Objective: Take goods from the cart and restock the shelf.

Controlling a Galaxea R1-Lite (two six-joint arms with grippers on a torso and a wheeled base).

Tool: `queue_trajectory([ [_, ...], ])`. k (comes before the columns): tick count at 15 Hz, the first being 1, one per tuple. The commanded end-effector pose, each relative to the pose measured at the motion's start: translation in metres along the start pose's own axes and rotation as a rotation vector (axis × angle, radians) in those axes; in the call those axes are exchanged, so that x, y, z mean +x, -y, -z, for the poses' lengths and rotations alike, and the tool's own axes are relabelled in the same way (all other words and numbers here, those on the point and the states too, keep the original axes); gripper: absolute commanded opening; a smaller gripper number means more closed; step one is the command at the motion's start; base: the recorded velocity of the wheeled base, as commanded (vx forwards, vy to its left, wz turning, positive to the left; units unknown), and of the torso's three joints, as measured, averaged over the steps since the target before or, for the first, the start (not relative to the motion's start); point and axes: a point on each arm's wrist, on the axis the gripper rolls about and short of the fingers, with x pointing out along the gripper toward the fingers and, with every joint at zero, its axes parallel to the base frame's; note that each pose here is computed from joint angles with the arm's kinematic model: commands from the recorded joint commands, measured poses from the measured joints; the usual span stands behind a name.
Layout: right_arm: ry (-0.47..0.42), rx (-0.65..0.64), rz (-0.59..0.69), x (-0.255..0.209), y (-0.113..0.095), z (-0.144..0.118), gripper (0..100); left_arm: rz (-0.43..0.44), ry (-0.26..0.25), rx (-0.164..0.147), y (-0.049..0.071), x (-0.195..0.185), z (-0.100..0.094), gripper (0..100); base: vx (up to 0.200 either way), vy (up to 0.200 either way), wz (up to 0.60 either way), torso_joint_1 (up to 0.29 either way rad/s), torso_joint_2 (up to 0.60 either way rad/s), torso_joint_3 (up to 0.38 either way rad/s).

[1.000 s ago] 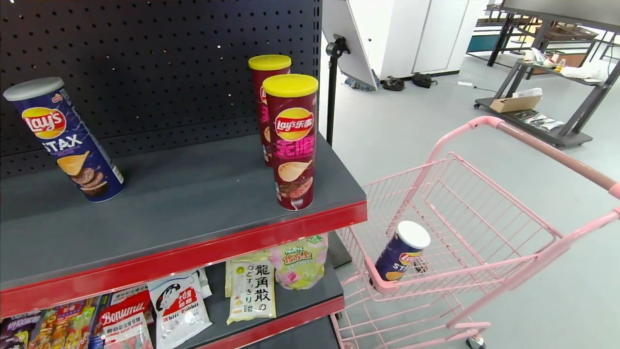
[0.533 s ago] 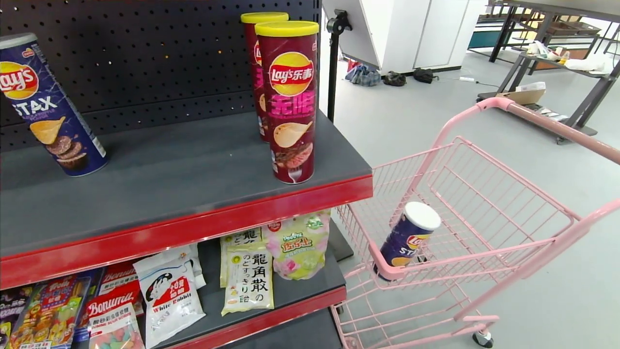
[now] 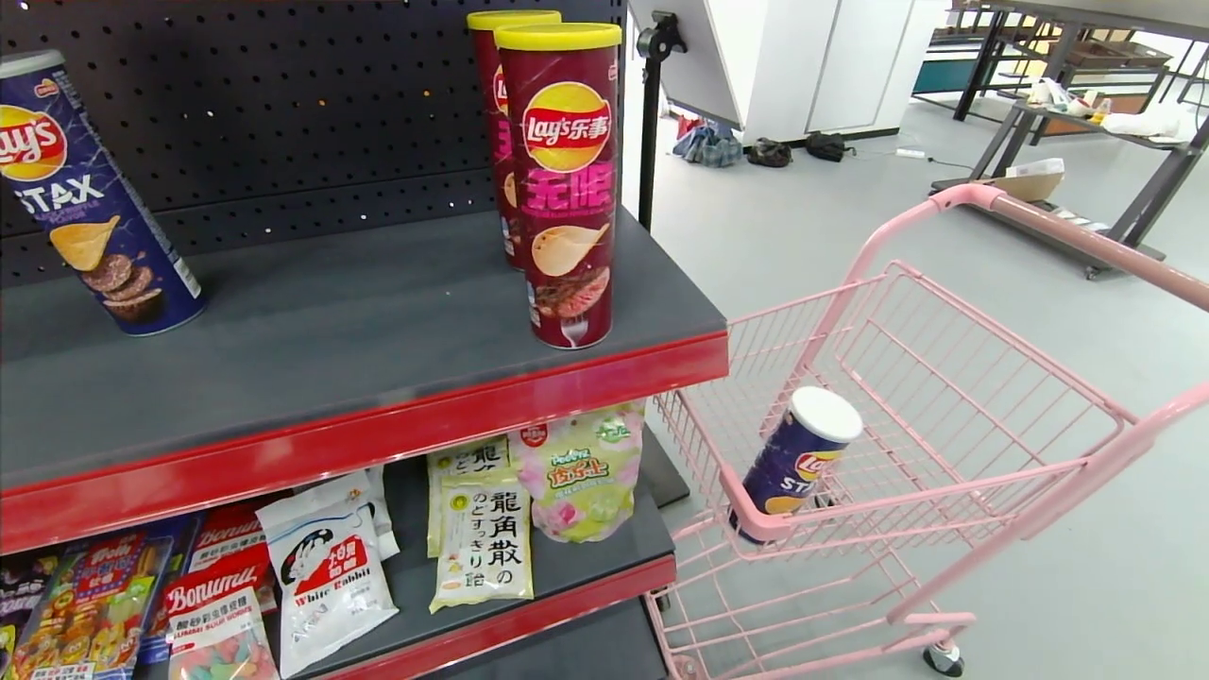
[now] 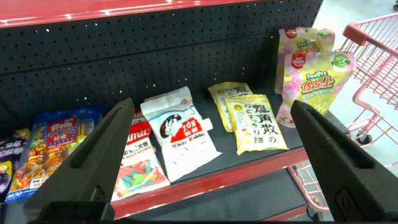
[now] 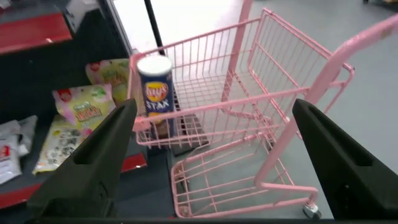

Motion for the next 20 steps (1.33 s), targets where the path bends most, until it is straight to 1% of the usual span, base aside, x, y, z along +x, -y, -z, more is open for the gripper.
queue_trajectory([
  [1, -0.25, 0.066, -0.138, 0.101, -0.011, -0.089, 100, -0.001, -0.001, -0.001, 0.0, 0.0, 0.0, 100, 0.0, 0.0, 0.0, 0.0, 0.0, 0.0],
  [2, -0.304, 0.103, -0.14, 0.14, -0.014, -0.08, 100, -0.001, -0.001, 0.0, 0.0, 0.0, 0.0, 100, 0.0, 0.0, 0.0, 0.0, 0.0, 0.0],
  [3, -0.317, 0.152, -0.145, 0.174, -0.016, -0.063, 100, -0.001, -0.001, 0.0, 0.0, 0.0, 0.0, 100, 0.0, 0.0, 0.0, 0.0, 0.0, 0.0],
  [4, -0.324, 0.161, -0.156, 0.186, -0.018, -0.053, 100, -0.001, -0.001, -0.001, 0.0, 0.0, 0.0, 100, 0.0, 0.0, 0.0, 0.0, 0.0, 0.0],
  [5, -0.391, 0.159, -0.231, 0.208, -0.031, -0.022, 100, -0.001, -0.001, 0.0, 0.0, 0.0, 0.0, 100, 0.0, 0.0, 0.0, 0.0, 0.0, 0.0],
  [6, -0.452, 0.154, -0.245, 0.219, -0.036, -0.007, 100, -0.001, -0.001, -0.001, 0.0, 0.0, 0.0, 100, 0.0, 0.0, 0.0, 0.0, 0.0, 0.0],
  [8, -0.474, 0.151, -0.285, 0.239, -0.049, 0.004, 100, -0.001, -0.001, 0.0, 0.0, 0.0, 0.0, 100, 0.0, 0.0, 0.0, 0.0, 0.0, 0.0],
  [9, -0.479, 0.15, -0.287, 0.241, -0.05, 0.006, 100, -0.001, -0.001, 0.0, 0.0, 0.0, 0.0, 100, 0.0, 0.0, 0.0, 0.0, 0.0, 0.0],
  [10, -0.498, 0.142, -0.308, 0.249, -0.057, 0.013, 100, -0.001, -0.001, 0.0, 0.0, 0.0, 0.0, 100, 0.0, 0.0, 0.0, 0.0, 0.0, 0.0],
  [12, -0.519, 0.136, -0.338, 0.252, -0.065, 0.017, 100, -0.001, -0.001, 0.0, 0.0, 0.0, 0.0, 100, 0.0, 0.0, 0.0, 0.0, 0.0, 0.0],
  [13, -0.519, 0.136, -0.338, 0.252, -0.065, 0.017, 100, -0.001, -0.001, 0.0, 0.0, 0.0, 0.0, 100, 0.0, 0.0, 0.0, 0.0, 0.0, 0.0],
  [14, -0.547, 0.128, -0.35, 0.252, -0.069, 0.024, 100, -0.001, -0.001, 0.0, 0.0, 0.0, 0.0, 100, 0.0, 0.0, 0.0, 0.0, 0.0, 0.0],
  [15, -0.556, 0.126, -0.35, 0.254, -0.07, 0.026, 100, -0.001, -0.001, 0.0, 0.0, 0.0, 0.0, 100, 0.0, 0.0, 0.0, 0.0, 0.0, 0.0],
  [17, -0.561, 0.129, -0.348, 0.254, -0.07, 0.027, 100, -0.001, -0.001, 0.0, 0.0, 0.0, 0.0, 100, 0.0, 0.0, 0.0, 0.0, 0.0, 0.0],
  [20, -0.623, 0.125, -0.334, 0.259, -0.07, 0.045, 100, -0.001, -0.001, -0.001, 0.0, 0.0, 0.0, 100, 0.0, 0.0, 0.0, 0.0, 0.0, 0.0],
])
